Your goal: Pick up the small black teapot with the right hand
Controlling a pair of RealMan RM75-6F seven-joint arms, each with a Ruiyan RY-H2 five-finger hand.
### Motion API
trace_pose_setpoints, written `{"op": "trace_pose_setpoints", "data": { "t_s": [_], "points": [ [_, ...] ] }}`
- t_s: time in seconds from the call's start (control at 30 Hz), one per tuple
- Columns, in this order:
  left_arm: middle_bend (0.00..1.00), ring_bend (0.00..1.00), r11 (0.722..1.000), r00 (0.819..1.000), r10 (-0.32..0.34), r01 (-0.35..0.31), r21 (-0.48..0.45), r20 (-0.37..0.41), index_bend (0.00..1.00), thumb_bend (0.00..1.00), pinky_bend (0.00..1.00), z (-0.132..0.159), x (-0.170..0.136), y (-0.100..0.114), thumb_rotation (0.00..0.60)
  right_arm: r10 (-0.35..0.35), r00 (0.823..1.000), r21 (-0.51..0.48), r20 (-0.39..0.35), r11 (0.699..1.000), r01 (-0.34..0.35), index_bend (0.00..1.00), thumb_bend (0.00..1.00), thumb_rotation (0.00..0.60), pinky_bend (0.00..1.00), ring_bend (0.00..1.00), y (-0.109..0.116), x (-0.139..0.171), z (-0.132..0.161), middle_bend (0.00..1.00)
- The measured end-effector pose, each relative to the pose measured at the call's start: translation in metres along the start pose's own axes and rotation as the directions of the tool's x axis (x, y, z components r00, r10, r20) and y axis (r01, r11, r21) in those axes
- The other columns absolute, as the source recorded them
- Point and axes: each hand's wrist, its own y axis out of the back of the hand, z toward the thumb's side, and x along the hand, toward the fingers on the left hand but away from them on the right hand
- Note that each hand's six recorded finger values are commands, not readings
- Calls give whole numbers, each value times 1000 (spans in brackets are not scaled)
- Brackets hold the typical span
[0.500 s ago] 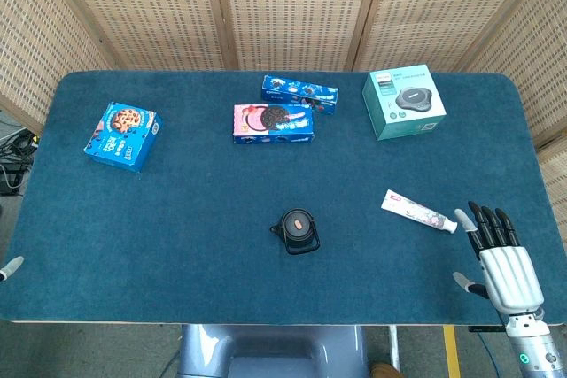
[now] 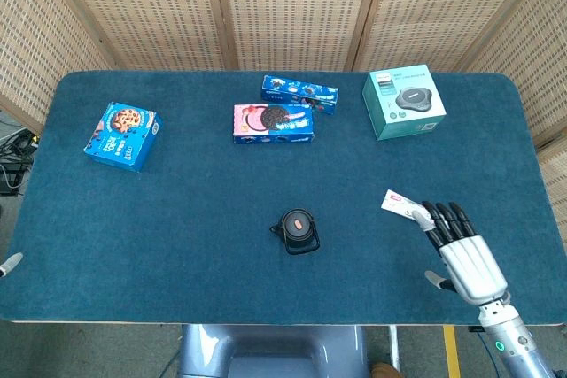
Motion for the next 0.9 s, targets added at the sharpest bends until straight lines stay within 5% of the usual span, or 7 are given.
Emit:
{"op": "trace_pose_setpoints", "data": {
  "t_s": [0.17, 0.37, 0.9],
  "points": [
    [0, 0, 1000, 1000, -9, 9, 7, -11, 0, 0, 0, -1, 3, -3, 600, 67, 985, -26, -156, 997, -72, 168, 0, 600, 0, 213, 0, -37, 42, 224],
    [0, 0, 1000, 1000, -17, 18, 7, -25, 0, 0, 0, -4, 6, -5, 600, 164, 947, -85, -277, 977, -194, 235, 0, 600, 0, 336, -14, -71, 94, 322],
    [0, 0, 1000, 999, -17, 17, -6, -35, 0, 0, 0, -10, 10, -3, 600, 214, 923, -74, -321, 965, -250, 316, 0, 600, 0, 379, -47, -114, 159, 387]
  ]
}}
